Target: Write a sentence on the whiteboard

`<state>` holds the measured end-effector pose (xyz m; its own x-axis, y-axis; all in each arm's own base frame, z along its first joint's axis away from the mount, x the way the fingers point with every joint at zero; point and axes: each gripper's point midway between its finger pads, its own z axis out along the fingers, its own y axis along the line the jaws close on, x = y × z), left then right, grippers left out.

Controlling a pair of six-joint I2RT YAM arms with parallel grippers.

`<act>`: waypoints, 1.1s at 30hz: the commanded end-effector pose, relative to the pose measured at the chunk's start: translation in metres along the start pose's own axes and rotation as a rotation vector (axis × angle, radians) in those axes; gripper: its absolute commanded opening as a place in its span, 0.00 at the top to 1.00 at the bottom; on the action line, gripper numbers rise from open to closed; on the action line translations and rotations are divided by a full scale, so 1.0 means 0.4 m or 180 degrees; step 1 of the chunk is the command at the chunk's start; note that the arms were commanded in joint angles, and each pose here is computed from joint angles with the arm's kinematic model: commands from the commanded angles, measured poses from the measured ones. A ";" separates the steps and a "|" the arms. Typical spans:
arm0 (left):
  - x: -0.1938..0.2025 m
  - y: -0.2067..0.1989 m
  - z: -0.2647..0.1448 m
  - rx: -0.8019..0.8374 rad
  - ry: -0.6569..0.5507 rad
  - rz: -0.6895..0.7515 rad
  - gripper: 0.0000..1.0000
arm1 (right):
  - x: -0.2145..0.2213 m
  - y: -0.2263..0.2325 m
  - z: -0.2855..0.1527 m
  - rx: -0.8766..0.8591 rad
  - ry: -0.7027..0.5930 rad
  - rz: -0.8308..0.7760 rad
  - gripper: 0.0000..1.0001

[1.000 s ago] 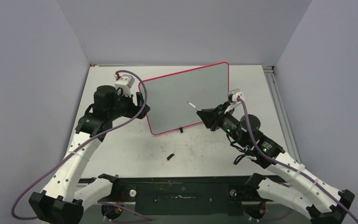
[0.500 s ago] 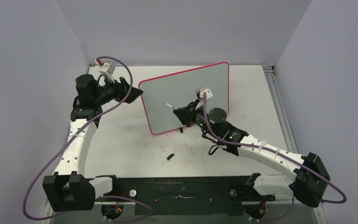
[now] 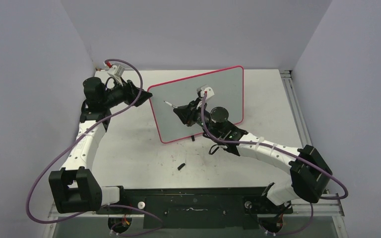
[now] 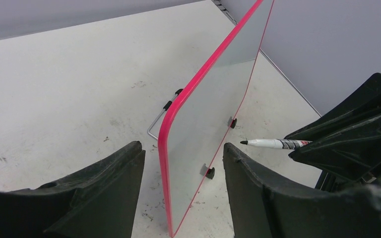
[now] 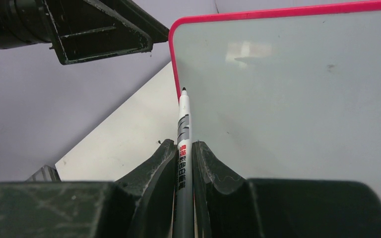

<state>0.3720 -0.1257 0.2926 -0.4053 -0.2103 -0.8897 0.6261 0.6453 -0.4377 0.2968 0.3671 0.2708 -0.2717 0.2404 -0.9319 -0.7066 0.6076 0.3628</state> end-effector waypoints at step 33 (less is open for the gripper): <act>0.012 0.021 0.043 0.0232 -0.0059 -0.0007 0.67 | -0.115 0.006 0.096 -0.0146 -0.0611 -0.0130 0.95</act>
<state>0.3869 -0.1284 0.2719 -0.4367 -0.2370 -0.8678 0.6253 0.6135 -0.4823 0.3267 0.3862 0.2773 -0.1999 0.2880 -0.9365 -0.7242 0.6004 0.3393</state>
